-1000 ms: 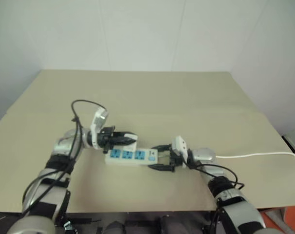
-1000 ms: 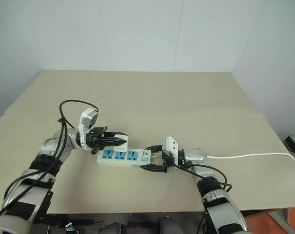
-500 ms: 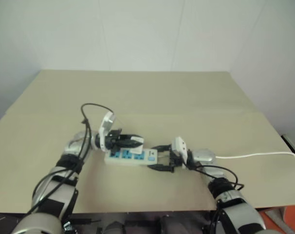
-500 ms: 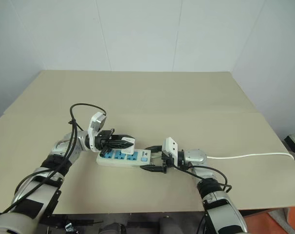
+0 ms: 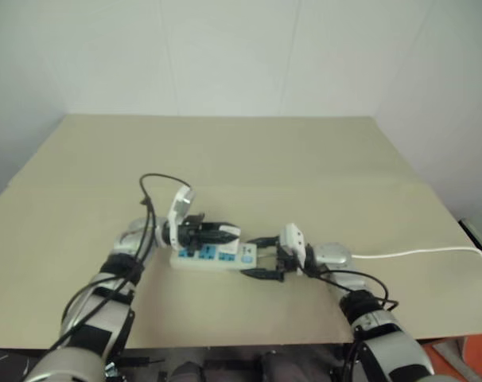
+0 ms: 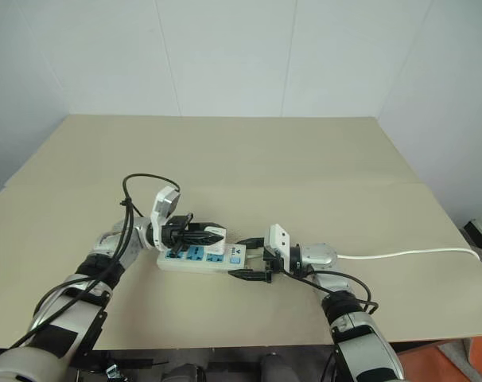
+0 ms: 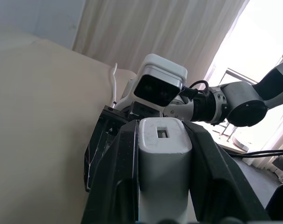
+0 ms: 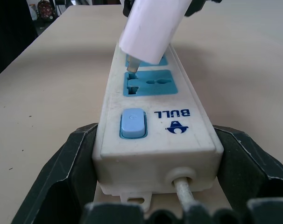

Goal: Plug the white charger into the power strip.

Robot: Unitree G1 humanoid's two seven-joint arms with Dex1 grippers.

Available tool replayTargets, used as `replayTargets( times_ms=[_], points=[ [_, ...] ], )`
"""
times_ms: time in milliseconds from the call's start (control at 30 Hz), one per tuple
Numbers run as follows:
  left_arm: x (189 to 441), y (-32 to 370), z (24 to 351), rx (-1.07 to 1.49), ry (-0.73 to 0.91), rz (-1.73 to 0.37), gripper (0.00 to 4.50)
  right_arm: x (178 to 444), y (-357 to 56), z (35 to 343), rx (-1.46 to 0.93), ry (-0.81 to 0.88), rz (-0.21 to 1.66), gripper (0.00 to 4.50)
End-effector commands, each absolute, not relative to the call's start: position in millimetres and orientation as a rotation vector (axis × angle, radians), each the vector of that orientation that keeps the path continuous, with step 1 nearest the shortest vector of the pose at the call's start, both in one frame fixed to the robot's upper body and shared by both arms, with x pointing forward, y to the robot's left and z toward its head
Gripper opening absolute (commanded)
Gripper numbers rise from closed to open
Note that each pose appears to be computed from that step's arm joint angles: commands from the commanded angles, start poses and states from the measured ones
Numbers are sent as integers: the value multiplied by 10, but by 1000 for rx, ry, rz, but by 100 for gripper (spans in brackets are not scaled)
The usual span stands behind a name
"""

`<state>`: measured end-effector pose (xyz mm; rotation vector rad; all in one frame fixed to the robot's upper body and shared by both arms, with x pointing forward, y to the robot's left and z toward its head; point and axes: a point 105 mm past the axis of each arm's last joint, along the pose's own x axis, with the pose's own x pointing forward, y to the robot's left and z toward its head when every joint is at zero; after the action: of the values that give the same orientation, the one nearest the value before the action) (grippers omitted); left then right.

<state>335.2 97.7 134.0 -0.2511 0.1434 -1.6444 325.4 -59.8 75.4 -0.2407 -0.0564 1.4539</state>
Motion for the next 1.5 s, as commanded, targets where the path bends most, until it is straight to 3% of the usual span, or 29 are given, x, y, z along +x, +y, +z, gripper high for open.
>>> replayTargets(
  times_ms=[33,433,733,1500],
  points=[
    [3367,958,1342,-198,136,-1655,103,3129,-607,460,-261,70,1490,340],
    [3369,950,1226,-155,143,-1641,103,3115,-600,453,-256,64,1483,340],
    [3368,1064,1258,-66,-17,-1592,103,3111,-607,459,-253,54,1480,340],
    [3270,1360,812,72,49,-1497,103,3096,-601,474,-260,41,1486,340]
  ],
)
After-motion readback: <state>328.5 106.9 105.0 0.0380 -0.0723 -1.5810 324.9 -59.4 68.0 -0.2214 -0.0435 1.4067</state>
